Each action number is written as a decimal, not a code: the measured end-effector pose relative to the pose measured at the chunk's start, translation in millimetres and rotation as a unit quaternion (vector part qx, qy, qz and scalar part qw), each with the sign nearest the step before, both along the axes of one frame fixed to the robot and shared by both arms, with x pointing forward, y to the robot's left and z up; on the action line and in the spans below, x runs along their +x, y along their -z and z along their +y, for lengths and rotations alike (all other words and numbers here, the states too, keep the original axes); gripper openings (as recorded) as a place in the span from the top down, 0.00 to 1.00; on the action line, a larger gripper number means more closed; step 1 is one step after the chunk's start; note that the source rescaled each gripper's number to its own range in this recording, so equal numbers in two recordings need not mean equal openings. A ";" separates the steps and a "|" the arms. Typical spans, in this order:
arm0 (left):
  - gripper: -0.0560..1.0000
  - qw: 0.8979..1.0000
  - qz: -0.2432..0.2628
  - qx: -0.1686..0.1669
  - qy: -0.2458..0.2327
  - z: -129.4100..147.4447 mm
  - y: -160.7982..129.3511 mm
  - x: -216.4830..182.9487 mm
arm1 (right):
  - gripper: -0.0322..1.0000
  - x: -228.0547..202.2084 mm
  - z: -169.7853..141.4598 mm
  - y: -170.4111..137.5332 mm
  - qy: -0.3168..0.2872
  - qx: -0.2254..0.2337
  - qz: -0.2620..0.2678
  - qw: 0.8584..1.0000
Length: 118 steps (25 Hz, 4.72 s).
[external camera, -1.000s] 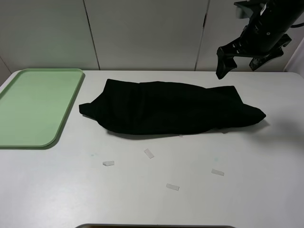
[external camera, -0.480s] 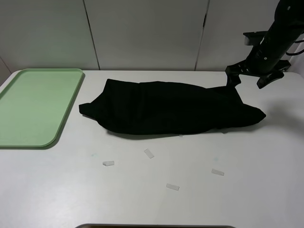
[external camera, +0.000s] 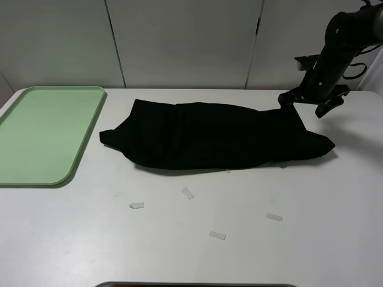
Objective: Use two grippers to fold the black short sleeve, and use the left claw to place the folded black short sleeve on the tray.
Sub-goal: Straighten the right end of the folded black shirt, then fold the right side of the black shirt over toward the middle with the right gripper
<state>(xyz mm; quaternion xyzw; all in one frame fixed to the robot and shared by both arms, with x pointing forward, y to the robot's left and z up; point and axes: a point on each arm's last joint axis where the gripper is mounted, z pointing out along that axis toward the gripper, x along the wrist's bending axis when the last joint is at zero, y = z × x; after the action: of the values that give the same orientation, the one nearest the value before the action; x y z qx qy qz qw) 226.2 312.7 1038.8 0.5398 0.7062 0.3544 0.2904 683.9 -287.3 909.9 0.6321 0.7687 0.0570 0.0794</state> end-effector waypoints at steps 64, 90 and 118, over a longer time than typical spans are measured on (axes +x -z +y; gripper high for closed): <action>0.02 1.000 0.002 0.001 -0.001 0.3 0.3 -0.3 | 0.91 -29.3 -34.0 -90.6 -0.078 -0.187 0.032 0.979; 0.02 1.000 0.002 0.002 -0.001 0.3 0.3 -0.3 | 0.91 -27.0 31.2 -46.7 -0.052 -0.166 0.074 0.982; 0.02 1.000 0.002 0.002 -0.001 0.3 0.3 -0.3 | 0.00 -11.9 101.4 -120.5 0.023 -0.078 -0.090 0.993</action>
<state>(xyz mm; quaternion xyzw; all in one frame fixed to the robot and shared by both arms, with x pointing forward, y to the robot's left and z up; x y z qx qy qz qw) 225.9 313.0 1038.5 0.5404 0.7067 0.3547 0.2875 672.0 -185.9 1030.4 0.6335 0.7461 0.0518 0.1981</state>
